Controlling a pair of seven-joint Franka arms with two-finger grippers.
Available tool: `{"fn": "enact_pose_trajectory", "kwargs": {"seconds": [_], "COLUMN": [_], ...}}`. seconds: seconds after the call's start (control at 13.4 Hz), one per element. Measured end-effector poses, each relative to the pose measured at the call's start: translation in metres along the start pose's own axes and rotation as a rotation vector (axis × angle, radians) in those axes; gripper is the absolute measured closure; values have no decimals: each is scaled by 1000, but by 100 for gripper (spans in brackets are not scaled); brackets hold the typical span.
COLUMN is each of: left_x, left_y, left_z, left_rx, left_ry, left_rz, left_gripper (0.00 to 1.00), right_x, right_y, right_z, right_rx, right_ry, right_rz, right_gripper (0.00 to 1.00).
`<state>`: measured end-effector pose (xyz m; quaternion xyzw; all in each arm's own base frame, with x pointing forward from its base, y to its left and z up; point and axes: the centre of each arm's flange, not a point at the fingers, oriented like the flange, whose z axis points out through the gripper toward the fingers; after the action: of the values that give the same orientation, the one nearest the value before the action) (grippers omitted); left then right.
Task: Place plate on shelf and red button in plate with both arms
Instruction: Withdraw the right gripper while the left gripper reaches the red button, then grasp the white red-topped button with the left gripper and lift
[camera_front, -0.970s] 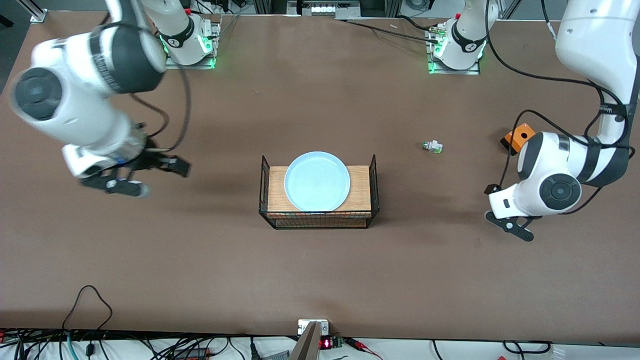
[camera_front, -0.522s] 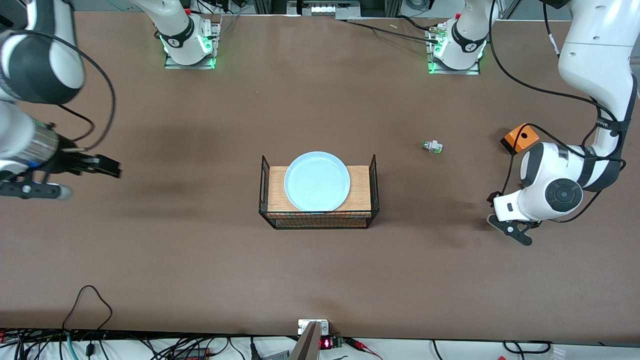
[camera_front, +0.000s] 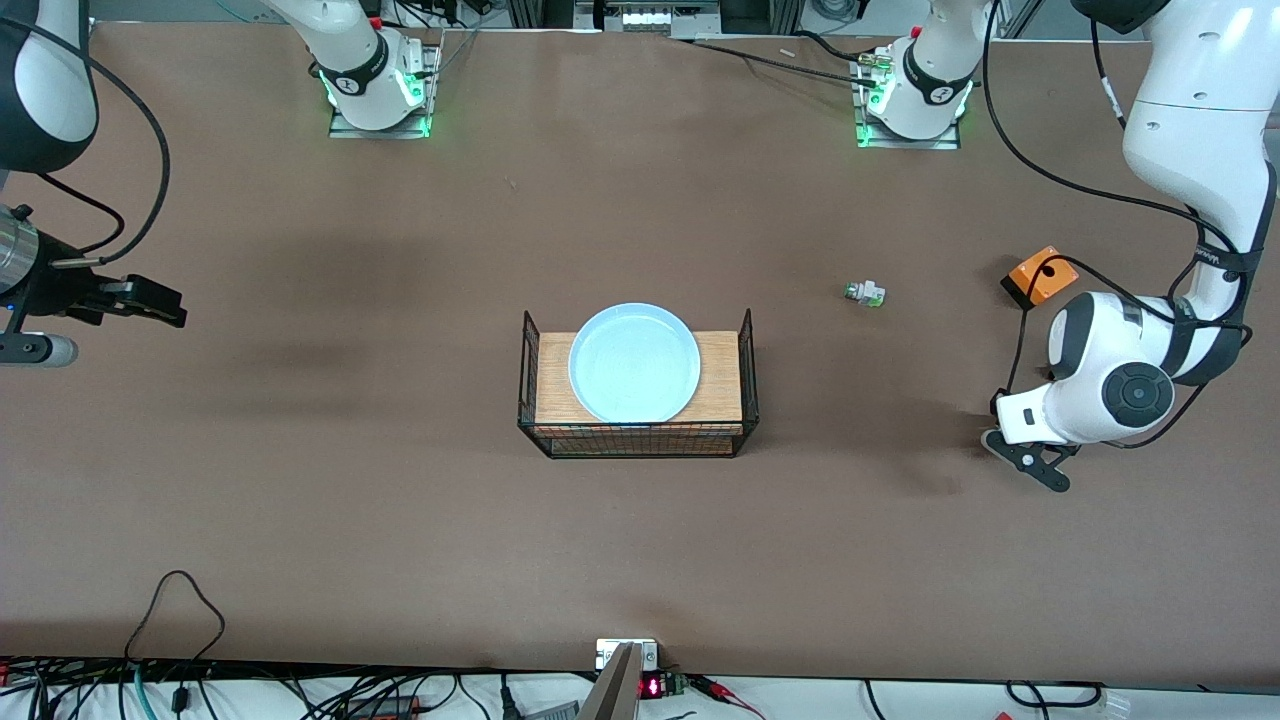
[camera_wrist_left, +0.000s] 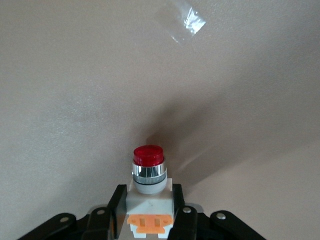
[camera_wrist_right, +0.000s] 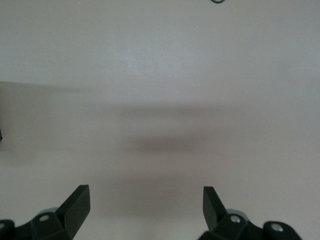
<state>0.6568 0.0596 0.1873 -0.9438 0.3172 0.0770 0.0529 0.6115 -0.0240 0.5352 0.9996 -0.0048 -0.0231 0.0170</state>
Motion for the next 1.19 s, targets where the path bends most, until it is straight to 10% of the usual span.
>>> {"fn": "enact_pose_trajectory", "kwargs": {"seconds": [0.45, 1.19], "left_x": [-2, 54], "left_y": [0, 95], "left_z": [-2, -192], "left_rx": [-16, -396], "left_ry": [-27, -112], "left_rz": [-4, -196], "left_gripper": [59, 59], "right_x": [-24, -24], "right_y": [1, -11], "right_z": [-11, -22], "right_rx": [15, 15], "right_ry": [11, 26], "right_rz": [-3, -23], "right_gripper": [0, 0]}}
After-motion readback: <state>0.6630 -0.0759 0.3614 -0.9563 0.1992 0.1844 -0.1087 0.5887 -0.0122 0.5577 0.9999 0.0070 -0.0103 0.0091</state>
